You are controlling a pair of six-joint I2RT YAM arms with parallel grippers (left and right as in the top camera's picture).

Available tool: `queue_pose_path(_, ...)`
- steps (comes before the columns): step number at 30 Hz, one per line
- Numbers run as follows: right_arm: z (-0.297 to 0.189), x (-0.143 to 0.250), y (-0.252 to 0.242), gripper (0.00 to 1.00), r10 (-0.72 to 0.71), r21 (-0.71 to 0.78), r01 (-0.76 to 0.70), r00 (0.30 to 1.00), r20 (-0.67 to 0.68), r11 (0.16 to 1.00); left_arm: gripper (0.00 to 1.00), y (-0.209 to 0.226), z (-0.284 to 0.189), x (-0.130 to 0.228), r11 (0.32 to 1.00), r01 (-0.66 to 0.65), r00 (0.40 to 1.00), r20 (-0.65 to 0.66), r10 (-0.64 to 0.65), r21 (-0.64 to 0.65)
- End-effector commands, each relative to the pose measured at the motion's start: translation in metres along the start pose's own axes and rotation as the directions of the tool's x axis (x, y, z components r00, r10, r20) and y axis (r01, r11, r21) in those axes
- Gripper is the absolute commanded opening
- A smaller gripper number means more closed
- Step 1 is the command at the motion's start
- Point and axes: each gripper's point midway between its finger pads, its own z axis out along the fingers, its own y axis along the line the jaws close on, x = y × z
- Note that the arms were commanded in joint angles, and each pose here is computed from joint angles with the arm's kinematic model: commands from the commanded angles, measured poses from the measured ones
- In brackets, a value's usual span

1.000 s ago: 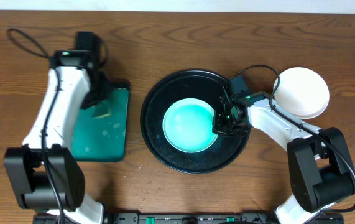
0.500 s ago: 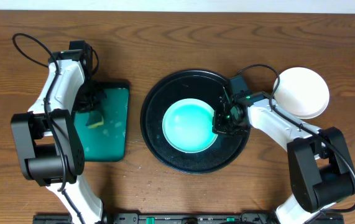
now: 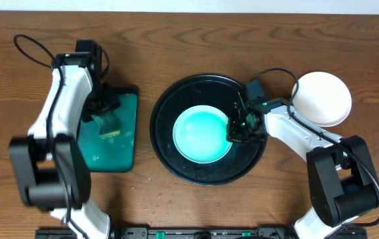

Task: Clean dirty plates on tray and stack at the side
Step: 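Return the sponge to the teal tray with the left gripper, then lift the pale green plate with the right gripper and tilt it up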

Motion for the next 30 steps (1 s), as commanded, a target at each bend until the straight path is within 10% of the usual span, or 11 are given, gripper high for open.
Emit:
queue_pose_path(1,0.006,-0.002,0.000,0.01,-0.028,-0.001,0.028,1.000,0.006,1.000,0.68,-0.024,-0.052,0.024,0.990,-0.088,0.993,0.084,0.079,0.107)
queue_pose_path(13,-0.030,-0.016,0.051,0.02,-0.018,-0.253,0.037,0.997,0.075,0.967,0.80,-0.060,-0.131,0.104,0.910,-0.346,0.928,0.224,0.296,0.228)
queue_pose_path(30,-0.119,0.018,0.028,0.01,0.154,-0.468,-0.182,0.983,-0.097,0.865,0.81,-0.055,-0.131,0.104,0.917,-0.348,0.924,0.234,0.302,0.193)
